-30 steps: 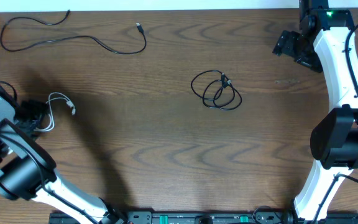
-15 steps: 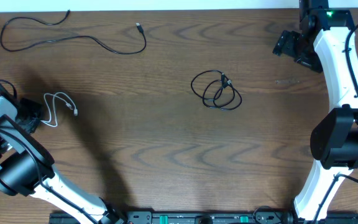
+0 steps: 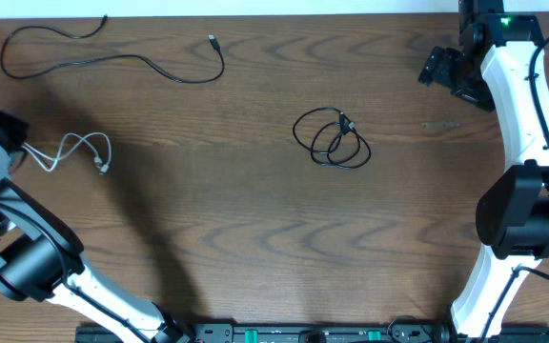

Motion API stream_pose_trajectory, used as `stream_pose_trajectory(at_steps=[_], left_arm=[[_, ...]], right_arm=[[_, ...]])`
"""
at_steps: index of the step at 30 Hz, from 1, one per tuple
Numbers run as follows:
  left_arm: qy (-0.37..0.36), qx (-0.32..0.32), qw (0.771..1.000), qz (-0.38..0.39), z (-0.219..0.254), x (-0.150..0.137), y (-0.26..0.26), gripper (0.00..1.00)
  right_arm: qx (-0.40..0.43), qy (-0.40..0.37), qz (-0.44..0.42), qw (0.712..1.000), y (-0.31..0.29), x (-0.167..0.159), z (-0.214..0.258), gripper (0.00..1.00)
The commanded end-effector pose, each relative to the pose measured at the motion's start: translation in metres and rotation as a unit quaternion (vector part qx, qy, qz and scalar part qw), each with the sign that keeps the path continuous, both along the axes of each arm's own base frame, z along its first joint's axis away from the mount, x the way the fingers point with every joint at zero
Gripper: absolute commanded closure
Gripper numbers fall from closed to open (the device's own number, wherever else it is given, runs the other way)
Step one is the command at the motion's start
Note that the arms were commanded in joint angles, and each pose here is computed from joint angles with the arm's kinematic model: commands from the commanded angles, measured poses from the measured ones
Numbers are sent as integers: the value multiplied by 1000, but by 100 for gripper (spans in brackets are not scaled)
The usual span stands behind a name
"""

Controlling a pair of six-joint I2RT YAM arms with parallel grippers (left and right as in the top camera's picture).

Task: Untangle cables
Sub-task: 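Lower the white cable onto the table's left edge with the left gripper, then release the white cable and move the left gripper to the black cable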

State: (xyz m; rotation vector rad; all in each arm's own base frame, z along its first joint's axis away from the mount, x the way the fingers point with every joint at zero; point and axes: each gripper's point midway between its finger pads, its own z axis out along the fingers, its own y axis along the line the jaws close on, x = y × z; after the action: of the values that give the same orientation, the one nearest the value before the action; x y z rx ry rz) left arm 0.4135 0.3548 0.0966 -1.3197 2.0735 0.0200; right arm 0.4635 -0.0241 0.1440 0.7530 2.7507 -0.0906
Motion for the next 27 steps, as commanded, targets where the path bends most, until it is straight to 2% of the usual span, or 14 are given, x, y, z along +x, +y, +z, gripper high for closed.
stream_pose_trajectory(at_steps=[1,5,6,8,9,13,27], left_arm=[[-71,72,995,-6,75,13,12,92],[-99,98,990,-6,95,19,18,92],[-98,98,990,-6,94,19,18,87],[-91,98,991,-8,89,19,18,56],[-88,97,991,-10,86,19,18,49],[-71,82,994,-10,73,15,14,46],[-20,34,999,-11,47,-2,-2,46]], right_arm=[[-7,3,1,1000,-3,0,-2,1],[-7,3,0,1000,-4,0,-2,1],[-7,3,0,1000,-3,0,-2,1],[-7,3,0,1000,-4,0,-2,1],[-7,3,0,1000,-4,0,-2,1],[-7,3,0,1000,-3,0,-2,1],[-7,3,0,1000,-4,0,-2,1]])
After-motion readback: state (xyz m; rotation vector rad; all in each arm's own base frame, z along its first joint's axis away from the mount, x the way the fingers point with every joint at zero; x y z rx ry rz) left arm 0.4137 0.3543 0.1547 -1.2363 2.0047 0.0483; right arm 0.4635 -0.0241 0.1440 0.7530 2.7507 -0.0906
